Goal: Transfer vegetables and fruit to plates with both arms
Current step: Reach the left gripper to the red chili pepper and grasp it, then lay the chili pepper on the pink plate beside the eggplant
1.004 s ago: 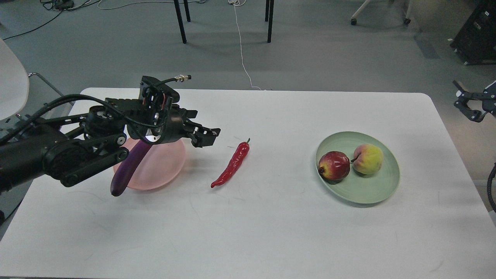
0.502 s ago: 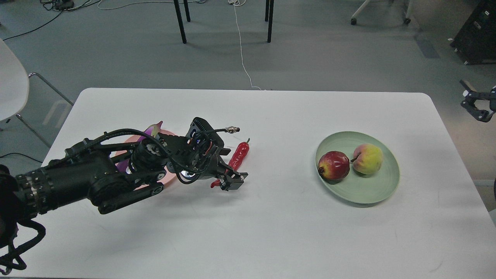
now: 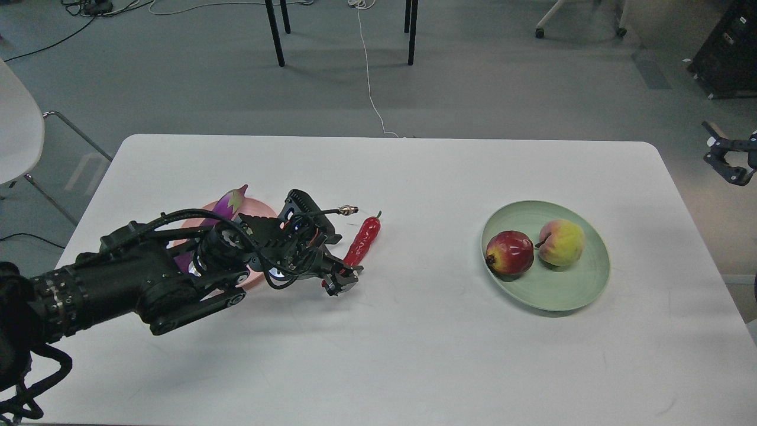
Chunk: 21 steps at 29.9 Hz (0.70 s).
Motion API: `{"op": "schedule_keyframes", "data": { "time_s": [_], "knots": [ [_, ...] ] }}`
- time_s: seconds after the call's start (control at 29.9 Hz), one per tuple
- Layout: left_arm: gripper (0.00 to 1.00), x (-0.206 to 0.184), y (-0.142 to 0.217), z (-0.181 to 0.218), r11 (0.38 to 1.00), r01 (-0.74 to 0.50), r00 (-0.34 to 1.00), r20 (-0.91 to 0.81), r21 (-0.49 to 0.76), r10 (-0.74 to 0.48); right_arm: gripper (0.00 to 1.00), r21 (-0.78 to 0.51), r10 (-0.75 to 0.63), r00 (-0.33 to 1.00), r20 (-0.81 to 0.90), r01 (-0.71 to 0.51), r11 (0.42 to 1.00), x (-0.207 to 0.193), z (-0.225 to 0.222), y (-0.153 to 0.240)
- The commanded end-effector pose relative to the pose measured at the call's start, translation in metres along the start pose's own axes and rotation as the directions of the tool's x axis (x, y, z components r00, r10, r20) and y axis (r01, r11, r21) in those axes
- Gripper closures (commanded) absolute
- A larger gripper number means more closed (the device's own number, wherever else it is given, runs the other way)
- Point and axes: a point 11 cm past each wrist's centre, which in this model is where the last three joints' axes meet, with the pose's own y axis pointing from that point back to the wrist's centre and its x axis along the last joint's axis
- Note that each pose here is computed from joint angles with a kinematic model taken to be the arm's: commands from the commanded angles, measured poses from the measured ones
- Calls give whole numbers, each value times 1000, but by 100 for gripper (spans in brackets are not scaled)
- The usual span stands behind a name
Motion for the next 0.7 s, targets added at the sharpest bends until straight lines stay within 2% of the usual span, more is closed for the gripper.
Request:
{"op": "schedule_keyframes", "data": {
  "time_s": [0.0,0.1,0.27,0.43,0.57,0.67],
  "knots": [
    [49,-3,-1,-1,1000,7,1000,-5,3,-7,2,1,0,1000,0,0,1000,0,0,0],
    [62,-3,0,-2,1000,7,1000,-3,6,-7,2,-1,0,1000,-1,0,1000,0,0,0],
    [73,1,2,-2,1000,-1,1000,1,1,1,2,-1,0,1000,-1,0,1000,0,0,0],
    [77,22,16,-4,999,-49,999,21,-5,49,2,-1,1,1000,-1,-1,1000,0,0,0],
    [77,35,48,-19,996,-88,996,24,4,88,2,2,0,1000,-1,0,1000,0,-1,0],
    [76,28,79,-46,994,-95,995,-12,58,96,2,4,-2,1000,-3,2,1000,-1,-3,-1]
  ]
}}
